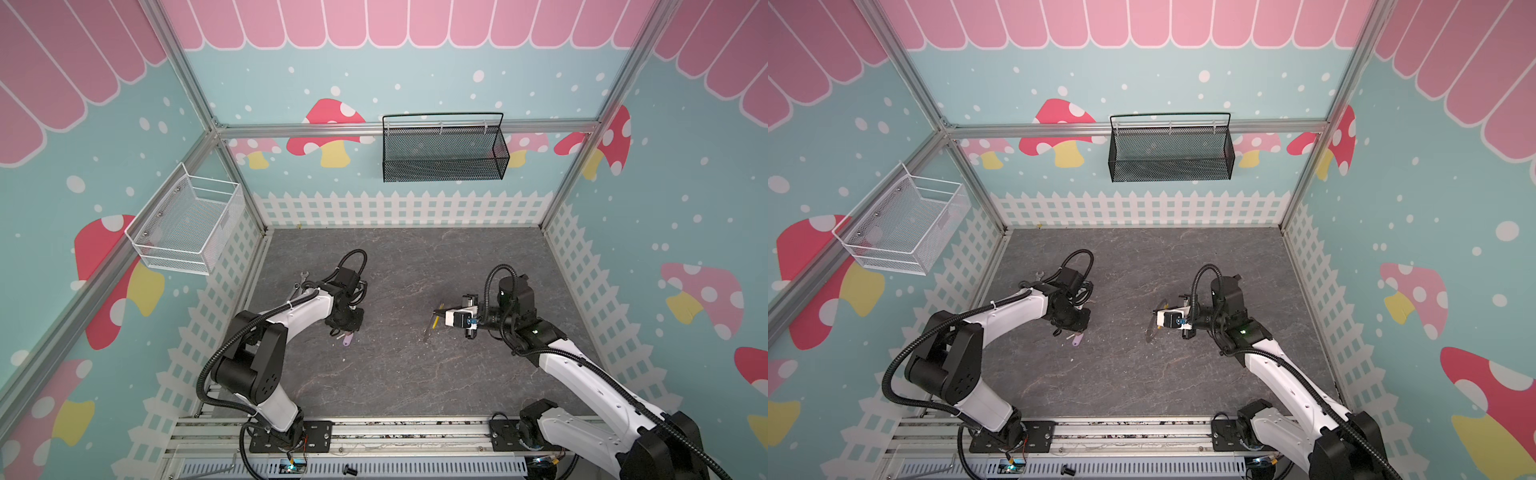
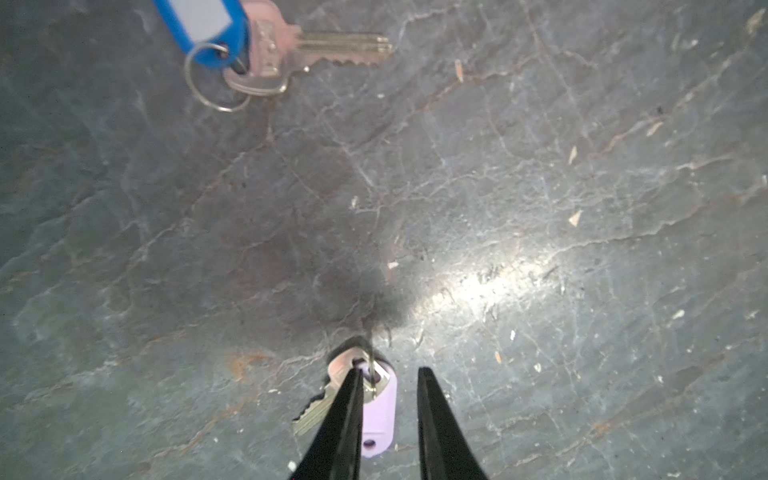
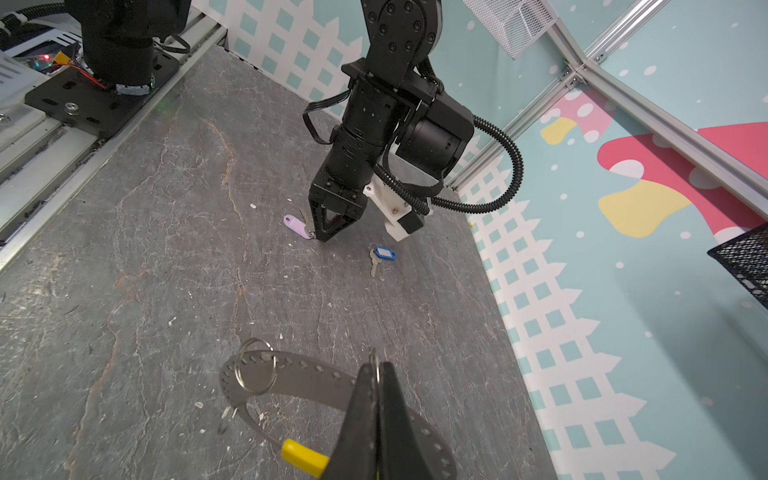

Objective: Put the keys on the keyring
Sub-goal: 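Lift the lilac-tagged key with the left gripper and carry it toward the right gripper's plate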

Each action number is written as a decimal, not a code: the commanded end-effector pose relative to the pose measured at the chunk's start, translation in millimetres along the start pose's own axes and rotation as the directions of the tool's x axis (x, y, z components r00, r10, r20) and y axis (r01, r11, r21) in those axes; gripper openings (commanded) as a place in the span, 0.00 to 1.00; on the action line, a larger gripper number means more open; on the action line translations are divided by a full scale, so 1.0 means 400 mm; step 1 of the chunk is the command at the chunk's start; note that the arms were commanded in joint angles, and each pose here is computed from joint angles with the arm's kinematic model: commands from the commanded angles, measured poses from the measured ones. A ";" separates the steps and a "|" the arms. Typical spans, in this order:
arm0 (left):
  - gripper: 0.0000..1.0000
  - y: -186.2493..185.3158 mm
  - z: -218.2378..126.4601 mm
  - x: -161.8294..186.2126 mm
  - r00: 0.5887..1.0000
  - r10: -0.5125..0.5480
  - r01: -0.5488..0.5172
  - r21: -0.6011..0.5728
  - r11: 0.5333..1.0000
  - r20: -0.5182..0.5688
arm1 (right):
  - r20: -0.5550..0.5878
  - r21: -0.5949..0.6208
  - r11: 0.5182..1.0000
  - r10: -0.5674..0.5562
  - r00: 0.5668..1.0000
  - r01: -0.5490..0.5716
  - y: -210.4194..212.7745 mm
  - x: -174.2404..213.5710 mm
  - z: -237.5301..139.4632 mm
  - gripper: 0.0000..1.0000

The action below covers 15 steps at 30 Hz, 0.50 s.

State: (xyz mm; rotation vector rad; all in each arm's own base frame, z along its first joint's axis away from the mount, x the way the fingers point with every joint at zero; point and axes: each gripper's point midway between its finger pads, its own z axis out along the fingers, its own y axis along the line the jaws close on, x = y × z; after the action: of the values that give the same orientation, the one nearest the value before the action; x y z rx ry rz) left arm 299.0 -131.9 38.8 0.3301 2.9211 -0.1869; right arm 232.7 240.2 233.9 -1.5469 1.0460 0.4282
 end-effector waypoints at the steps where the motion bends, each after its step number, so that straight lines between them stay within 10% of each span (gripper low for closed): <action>1: 0.24 0.013 0.013 0.018 0.999 0.022 -0.024 -0.044 0.999 -0.030 | 0.033 -0.012 1.000 -0.029 0.999 0.029 -0.008 -0.027 -0.001 0.00; 15: 0.21 0.031 0.031 0.038 0.997 0.031 -0.039 -0.106 0.994 -0.075 | 0.037 -0.017 1.000 -0.020 0.999 0.020 -0.005 -0.028 0.000 0.00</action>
State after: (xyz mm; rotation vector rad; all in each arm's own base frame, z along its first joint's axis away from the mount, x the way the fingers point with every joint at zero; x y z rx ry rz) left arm 293.9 -122.1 28.9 0.3542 2.9535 -0.0529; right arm 232.1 240.6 234.7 -1.5475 1.0422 0.4314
